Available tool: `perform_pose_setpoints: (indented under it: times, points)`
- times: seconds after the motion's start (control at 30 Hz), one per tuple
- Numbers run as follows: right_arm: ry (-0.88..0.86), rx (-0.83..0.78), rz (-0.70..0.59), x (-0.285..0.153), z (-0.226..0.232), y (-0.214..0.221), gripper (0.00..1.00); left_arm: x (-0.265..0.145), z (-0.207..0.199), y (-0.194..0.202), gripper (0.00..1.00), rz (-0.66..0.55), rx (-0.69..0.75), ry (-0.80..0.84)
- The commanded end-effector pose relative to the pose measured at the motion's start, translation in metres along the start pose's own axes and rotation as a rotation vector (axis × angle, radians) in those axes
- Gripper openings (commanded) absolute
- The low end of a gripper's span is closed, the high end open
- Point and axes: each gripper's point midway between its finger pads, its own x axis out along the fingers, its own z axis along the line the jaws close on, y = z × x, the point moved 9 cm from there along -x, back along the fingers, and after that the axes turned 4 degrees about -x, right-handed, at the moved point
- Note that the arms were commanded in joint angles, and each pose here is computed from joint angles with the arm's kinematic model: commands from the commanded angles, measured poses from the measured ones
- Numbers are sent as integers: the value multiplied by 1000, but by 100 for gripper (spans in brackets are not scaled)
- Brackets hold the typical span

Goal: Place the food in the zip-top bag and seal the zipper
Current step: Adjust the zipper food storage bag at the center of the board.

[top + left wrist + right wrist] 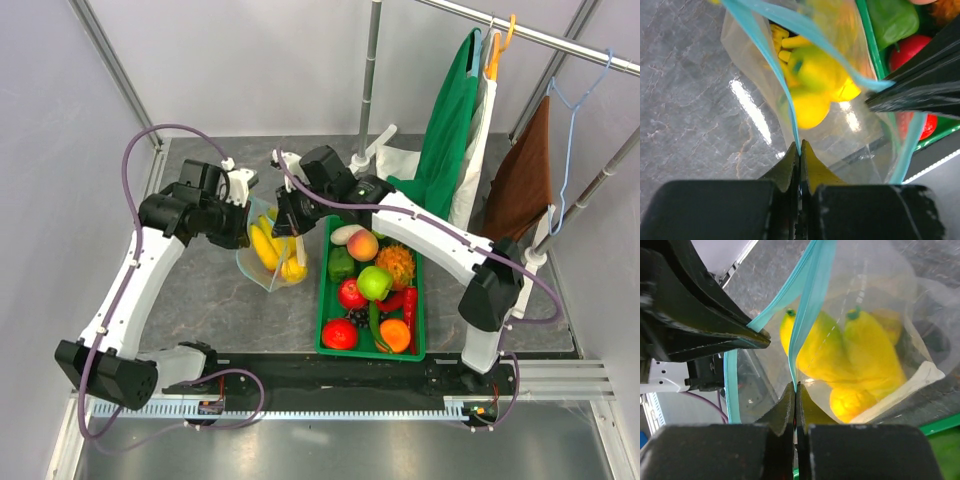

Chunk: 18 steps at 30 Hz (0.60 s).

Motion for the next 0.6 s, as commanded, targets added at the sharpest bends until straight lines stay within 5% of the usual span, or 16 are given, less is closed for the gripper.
perform_pose_setpoints:
  times: [0.0,0.07,0.17,0.3,0.47,0.57]
  points:
    - [-74,-22,-26,-1,12,-11,0,-25,-15,-19,2,-195,5,131]
    - [-154,1,-102,-7,27,-28,0,-43,-34,-23,3,-325,33,304]
    - [-242,40,-153,-9,47,-38,0,-20,-42,-17,2,-212,-101,439]
    - [-217,56,-145,-9,42,-35,0,-4,-25,-16,2,-161,-153,344]
    - [-46,124,-106,-13,-6,-17,0,-33,-8,-33,2,-265,-136,200]
    - [-7,91,-24,1,-23,8,0,-12,0,-20,2,-165,-149,163]
